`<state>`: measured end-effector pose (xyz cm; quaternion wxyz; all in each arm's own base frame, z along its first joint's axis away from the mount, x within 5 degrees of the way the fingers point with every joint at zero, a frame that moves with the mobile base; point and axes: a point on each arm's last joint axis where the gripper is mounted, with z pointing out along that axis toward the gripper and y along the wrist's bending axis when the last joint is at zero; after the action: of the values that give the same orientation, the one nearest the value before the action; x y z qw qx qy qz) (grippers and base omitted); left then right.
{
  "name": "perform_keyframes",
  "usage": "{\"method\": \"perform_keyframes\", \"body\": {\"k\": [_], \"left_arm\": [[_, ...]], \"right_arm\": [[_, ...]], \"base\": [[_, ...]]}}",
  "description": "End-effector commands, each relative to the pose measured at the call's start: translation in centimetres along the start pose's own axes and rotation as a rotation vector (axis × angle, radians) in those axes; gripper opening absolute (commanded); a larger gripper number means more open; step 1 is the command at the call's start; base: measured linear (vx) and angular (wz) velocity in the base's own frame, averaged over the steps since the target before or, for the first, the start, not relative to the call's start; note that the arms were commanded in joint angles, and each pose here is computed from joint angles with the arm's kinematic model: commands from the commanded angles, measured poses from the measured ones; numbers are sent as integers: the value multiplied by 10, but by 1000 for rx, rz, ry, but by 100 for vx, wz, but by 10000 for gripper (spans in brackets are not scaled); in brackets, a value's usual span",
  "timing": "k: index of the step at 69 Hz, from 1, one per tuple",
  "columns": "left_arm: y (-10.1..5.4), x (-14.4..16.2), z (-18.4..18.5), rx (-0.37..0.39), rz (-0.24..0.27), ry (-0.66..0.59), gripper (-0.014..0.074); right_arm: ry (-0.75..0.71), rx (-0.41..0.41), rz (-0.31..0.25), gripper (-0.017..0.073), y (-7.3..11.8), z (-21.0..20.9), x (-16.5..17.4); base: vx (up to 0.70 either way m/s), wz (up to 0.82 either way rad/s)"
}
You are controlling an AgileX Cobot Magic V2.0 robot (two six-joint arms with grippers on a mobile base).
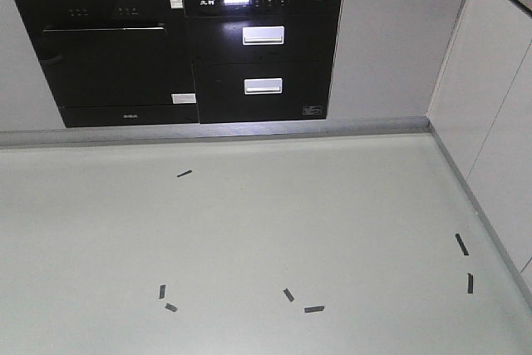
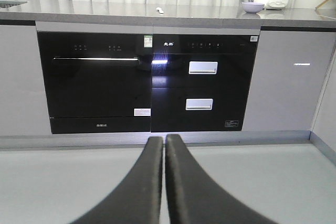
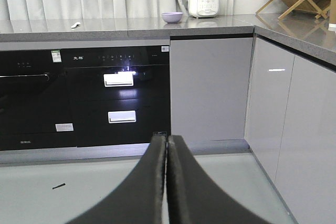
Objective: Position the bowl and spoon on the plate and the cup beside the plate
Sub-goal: 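Drive the base toward the grey counter with both grippers open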
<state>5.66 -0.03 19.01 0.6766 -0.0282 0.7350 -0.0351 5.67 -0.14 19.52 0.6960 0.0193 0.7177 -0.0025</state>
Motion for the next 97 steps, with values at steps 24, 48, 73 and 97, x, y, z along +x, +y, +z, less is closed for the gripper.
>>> {"method": "perform_keyframes", "body": {"k": [24, 48, 73, 97], "left_arm": [[-2, -16, -3, 20, -7, -107, -7], [-2, -16, -3, 20, -7, -107, -7], [-2, -16, -3, 20, -7, -107, -7], [-2, -16, -3, 20, -7, -107, -7]], "right_arm": [[-89, 11, -13, -4, -1, -1, -7], [-89, 11, -13, -4, -1, -1, -7], [-89, 11, -13, -4, -1, -1, -7], [-89, 11, -13, -4, -1, -1, -7]], "base": [[0, 0], [0, 0], [0, 0], [0, 0]]}}
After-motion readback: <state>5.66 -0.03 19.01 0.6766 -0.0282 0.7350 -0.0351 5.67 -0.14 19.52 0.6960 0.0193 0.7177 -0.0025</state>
